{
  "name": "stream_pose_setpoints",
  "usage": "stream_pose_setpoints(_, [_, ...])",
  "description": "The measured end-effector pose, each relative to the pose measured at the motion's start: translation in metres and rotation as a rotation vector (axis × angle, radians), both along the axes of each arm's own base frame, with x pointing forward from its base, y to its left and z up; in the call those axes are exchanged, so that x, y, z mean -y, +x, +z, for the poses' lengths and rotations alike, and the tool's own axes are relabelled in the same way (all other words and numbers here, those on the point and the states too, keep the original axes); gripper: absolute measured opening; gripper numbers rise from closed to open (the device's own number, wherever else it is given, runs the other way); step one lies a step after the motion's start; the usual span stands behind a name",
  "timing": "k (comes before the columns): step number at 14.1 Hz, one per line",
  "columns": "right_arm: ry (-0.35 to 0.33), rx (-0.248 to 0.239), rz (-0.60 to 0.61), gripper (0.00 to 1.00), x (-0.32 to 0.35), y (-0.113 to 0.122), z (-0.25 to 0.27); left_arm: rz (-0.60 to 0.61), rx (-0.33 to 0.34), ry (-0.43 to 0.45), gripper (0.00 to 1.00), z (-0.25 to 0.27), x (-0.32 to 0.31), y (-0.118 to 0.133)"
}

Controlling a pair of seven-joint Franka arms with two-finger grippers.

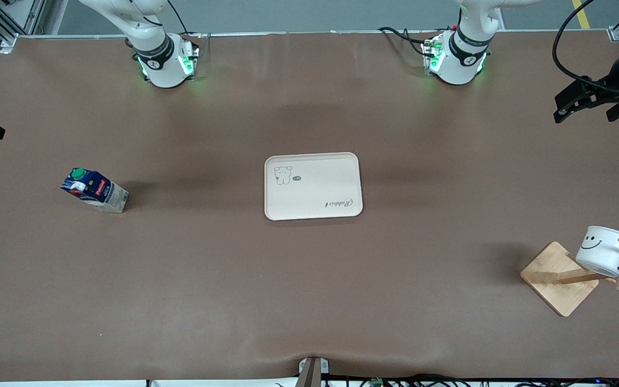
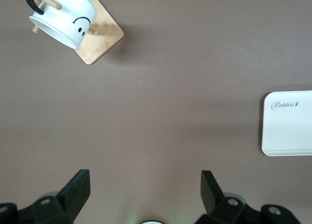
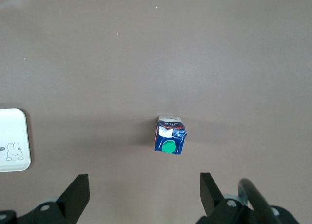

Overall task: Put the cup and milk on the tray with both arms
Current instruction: 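Move the left gripper toward the white mug on the wooden stand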

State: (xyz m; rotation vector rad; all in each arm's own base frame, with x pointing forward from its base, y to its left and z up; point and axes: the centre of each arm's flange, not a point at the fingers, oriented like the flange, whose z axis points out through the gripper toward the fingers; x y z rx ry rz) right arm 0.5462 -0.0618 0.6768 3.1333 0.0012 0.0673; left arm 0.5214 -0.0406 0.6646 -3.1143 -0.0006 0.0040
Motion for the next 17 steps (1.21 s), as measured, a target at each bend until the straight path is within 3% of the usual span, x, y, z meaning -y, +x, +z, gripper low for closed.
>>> stream_pose_setpoints(8, [-0.001,0.006,0.0,1.0,0.0,0.001,0.001,0.022,-0.003,0.037,1.0,-0.005,-0.014,0.013])
stream_pose_setpoints(17, [-0.002,0.02,0.008,1.0,-0.004,0.002,0.002,0.069,0.054,0.056,1.0,-0.011,-0.046,0.034])
